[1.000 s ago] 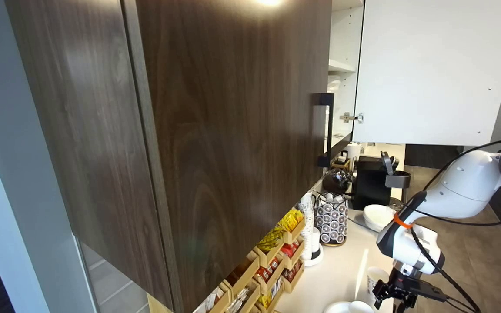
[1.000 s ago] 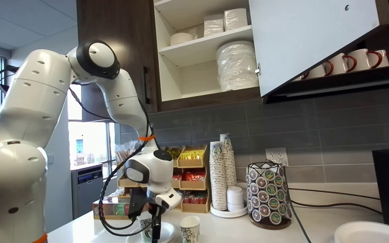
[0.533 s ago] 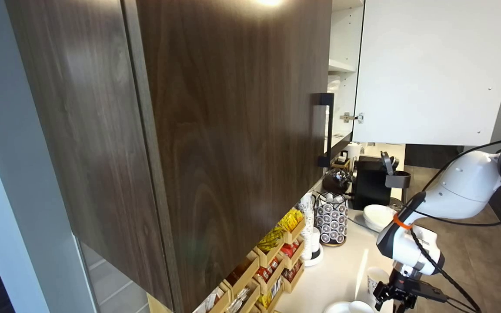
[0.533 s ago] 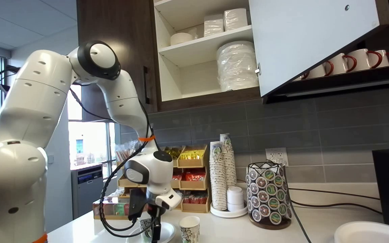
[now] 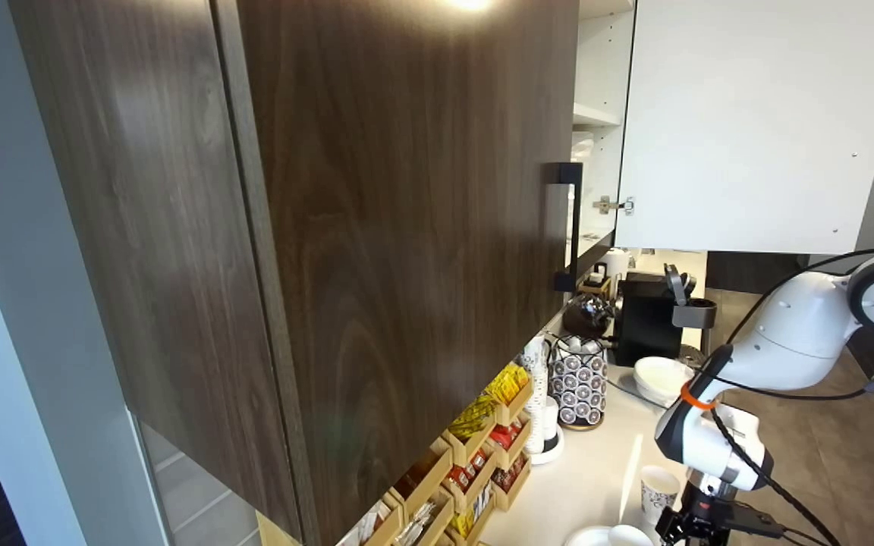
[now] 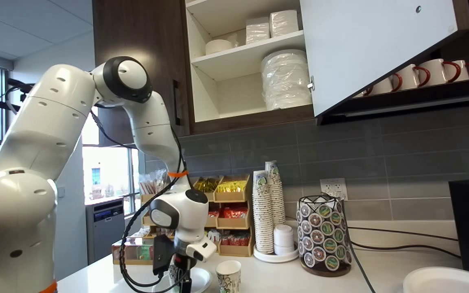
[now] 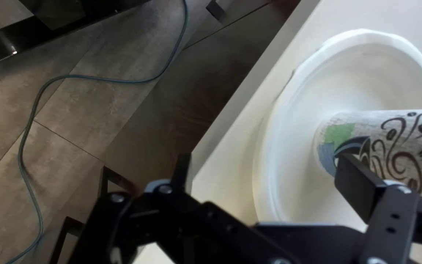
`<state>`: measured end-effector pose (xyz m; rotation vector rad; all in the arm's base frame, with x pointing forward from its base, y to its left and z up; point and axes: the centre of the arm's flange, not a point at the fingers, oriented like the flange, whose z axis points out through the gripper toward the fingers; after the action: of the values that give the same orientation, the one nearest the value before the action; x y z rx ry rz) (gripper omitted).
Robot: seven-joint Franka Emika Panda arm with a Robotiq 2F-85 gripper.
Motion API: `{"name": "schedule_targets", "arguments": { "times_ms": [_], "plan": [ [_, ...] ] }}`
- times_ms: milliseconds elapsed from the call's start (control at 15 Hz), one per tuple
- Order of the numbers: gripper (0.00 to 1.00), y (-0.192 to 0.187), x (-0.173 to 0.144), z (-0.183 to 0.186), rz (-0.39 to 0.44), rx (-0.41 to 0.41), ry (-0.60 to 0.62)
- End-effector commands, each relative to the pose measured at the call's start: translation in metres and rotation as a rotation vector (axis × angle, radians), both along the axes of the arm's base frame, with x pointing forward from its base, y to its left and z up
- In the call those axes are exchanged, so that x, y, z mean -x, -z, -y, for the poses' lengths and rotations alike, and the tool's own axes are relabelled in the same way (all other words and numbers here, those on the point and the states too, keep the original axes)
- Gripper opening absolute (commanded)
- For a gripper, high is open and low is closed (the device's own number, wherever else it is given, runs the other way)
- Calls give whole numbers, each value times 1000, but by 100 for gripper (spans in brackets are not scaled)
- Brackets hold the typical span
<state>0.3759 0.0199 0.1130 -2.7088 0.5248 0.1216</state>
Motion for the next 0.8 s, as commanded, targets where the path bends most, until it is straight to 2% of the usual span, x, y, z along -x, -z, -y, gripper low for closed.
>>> {"name": "schedule_targets", "arguments": {
  "times_ms": [0, 333, 467, 667, 733],
  "plan": [
    [100, 18, -4, -7, 2, -13, -35],
    [100, 23, -13, -12, 32, -20, -61],
    [96, 26, -17, -14, 33, -21, -66],
    [88, 31, -20, -15, 34, -22, -70],
    [79, 33, -21, -14, 32, -22, -69]
  ]
}}
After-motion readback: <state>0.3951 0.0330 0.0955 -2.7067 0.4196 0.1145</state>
